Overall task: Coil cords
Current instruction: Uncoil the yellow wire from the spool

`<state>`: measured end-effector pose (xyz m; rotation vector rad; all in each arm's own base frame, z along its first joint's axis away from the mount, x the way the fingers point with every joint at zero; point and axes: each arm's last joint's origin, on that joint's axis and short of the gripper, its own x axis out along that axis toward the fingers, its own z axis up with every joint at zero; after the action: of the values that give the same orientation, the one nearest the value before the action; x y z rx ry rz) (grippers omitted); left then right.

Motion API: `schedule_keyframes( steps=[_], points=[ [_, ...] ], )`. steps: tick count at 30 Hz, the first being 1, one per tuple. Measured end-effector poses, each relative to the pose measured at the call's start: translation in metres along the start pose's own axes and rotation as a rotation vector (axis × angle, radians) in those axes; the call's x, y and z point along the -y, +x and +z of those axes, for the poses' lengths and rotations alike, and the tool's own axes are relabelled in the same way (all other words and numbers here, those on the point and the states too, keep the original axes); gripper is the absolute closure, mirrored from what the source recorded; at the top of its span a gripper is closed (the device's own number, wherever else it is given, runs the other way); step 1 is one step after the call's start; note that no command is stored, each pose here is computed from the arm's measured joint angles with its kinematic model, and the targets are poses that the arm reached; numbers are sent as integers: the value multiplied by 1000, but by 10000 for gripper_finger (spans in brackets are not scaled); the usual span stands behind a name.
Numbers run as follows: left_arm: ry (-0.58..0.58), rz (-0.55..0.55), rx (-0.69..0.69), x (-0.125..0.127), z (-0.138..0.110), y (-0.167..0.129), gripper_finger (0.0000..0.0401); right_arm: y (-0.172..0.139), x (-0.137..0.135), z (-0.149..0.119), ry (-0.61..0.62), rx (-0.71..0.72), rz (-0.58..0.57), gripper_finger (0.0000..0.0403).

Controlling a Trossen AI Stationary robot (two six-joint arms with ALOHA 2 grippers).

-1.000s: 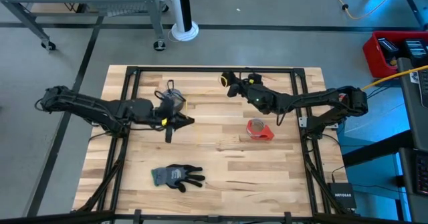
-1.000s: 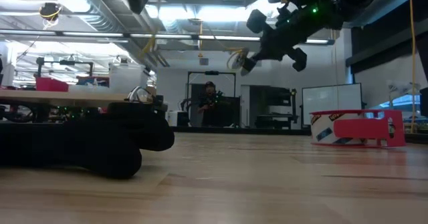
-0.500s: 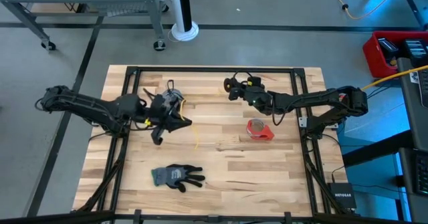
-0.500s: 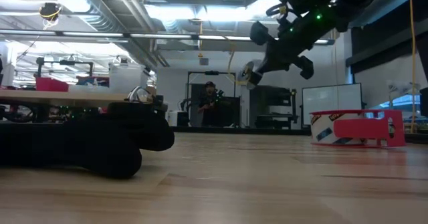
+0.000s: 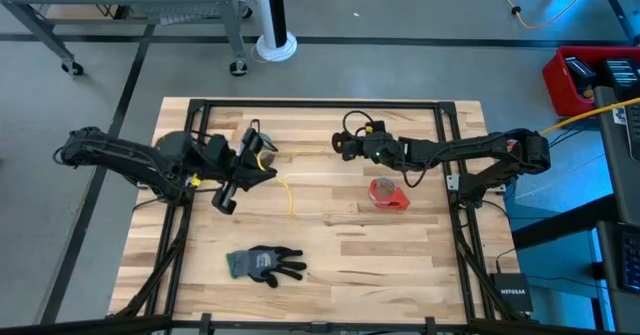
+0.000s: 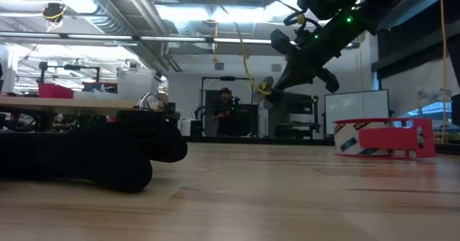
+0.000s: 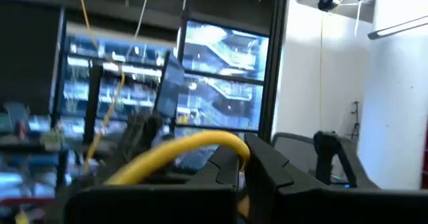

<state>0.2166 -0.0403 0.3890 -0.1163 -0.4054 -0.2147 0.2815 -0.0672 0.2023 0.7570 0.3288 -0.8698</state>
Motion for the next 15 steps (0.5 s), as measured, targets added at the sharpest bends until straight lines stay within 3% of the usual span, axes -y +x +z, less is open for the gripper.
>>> schedule_keyframes(
  steps=[8, 15],
  points=[
    [202, 25, 70, 1, 24, 5, 401, 7, 4, -14, -2, -181, 24, 402],
    [396, 258, 65, -4, 34, 1, 401, 22, 0, -28, 7, -332, 137, 402]
  ],
)
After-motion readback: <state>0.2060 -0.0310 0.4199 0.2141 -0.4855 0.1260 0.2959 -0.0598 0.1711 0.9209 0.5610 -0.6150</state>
